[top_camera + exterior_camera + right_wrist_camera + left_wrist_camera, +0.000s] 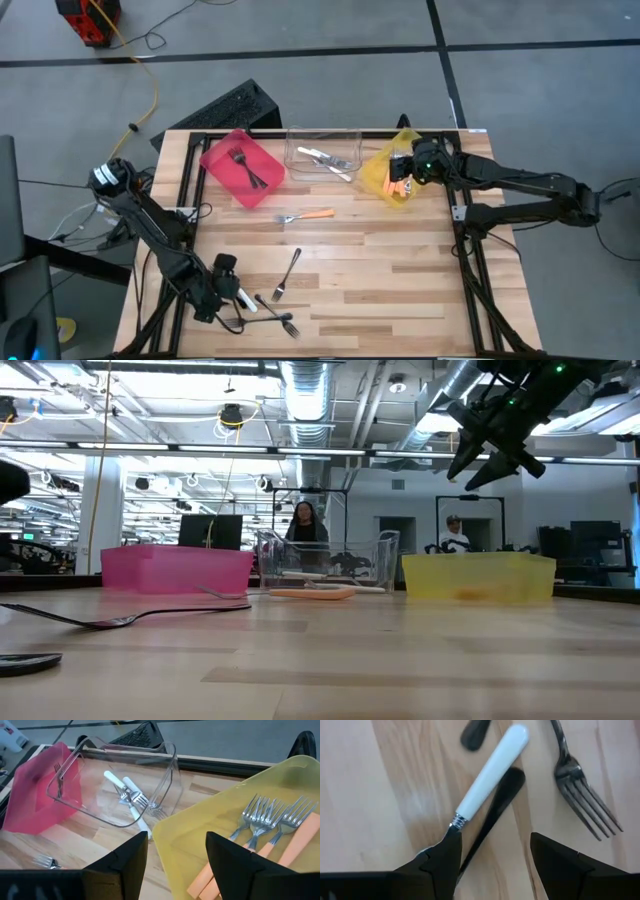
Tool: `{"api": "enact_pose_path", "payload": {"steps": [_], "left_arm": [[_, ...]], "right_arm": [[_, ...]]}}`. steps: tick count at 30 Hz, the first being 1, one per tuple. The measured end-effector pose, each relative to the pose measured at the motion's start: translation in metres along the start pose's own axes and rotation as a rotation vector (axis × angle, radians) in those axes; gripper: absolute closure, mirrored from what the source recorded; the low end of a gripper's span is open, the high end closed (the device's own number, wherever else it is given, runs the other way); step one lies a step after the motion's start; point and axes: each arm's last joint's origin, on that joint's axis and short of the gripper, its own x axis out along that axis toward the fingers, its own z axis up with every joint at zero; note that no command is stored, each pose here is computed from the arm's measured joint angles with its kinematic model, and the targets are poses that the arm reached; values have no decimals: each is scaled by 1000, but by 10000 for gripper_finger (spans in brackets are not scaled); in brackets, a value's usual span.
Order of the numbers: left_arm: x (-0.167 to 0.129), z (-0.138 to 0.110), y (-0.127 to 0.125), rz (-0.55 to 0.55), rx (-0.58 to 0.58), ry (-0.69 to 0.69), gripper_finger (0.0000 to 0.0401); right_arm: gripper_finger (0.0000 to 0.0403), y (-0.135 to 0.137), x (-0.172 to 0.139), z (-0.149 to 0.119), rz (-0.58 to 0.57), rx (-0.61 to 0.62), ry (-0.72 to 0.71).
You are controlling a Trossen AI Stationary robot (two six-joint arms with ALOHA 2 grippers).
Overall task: Sort silverware by color (type)
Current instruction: Put the black fork into the pink bin
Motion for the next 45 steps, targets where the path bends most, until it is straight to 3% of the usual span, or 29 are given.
{"api": "enact_pose_path", "payload": {"steps": [9, 28, 38, 45], "left_arm": [[1, -1, -6, 5, 10, -47, 181], [22, -33, 7, 51, 39, -30, 193], [26, -37, 10, 64, 114, -34, 301], [27, -37, 11, 66, 92, -31, 382]], "right_arm": [[178, 0, 0, 0, 1, 17, 0], [178, 0, 0, 0, 3, 75, 2], [178, 6, -3, -5, 35, 69, 17], [178, 11, -6, -9, 66, 54, 26]]}}
